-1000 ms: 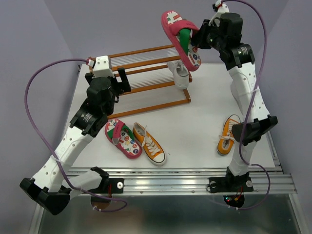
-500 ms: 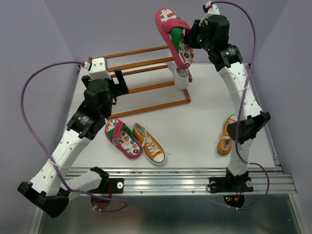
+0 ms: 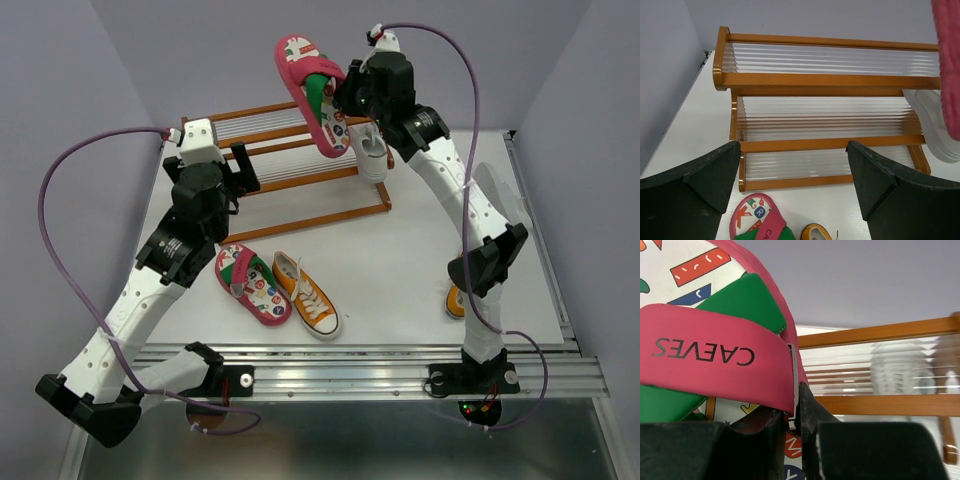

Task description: Place and organize the shoes onto the shoe shelf

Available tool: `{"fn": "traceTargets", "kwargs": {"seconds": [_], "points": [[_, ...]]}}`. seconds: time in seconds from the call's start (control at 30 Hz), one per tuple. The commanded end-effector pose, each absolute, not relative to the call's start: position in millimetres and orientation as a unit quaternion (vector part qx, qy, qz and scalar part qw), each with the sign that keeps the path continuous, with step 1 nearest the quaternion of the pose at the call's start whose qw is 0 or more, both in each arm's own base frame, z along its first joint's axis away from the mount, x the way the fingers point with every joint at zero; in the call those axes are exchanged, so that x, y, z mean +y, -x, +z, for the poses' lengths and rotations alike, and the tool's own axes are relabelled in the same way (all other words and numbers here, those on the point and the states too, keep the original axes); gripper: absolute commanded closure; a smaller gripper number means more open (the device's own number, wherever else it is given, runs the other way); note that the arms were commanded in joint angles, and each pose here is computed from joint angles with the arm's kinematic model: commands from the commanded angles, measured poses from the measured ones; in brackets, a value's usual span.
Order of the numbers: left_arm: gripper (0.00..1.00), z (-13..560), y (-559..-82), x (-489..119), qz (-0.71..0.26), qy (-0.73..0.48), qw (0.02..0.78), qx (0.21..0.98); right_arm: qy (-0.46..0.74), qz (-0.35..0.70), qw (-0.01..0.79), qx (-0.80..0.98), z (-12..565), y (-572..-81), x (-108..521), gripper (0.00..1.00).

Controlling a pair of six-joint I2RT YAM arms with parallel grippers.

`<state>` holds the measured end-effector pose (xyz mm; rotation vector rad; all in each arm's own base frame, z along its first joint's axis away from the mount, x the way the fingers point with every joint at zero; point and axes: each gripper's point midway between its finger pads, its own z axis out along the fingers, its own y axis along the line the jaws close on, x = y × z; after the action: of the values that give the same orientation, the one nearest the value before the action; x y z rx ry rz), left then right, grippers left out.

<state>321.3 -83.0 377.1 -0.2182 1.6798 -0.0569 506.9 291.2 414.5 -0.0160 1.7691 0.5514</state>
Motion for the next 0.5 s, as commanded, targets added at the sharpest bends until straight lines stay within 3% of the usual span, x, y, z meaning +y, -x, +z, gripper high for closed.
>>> {"fn": "traceTargets", "kwargs": {"seconds": [0.0, 0.47], "points": [[0.01, 386, -314, -70, -0.011, 0.111, 0.673, 0.731, -0.028, 0.292, 0.672, 0.680, 485, -503, 310, 0.99], [0.01, 383, -312, -70, -0.016, 0.111, 0.673, 0.731, -0.052, 0.285, 0.677, 0.677, 478, -517, 310, 0.99]]}}
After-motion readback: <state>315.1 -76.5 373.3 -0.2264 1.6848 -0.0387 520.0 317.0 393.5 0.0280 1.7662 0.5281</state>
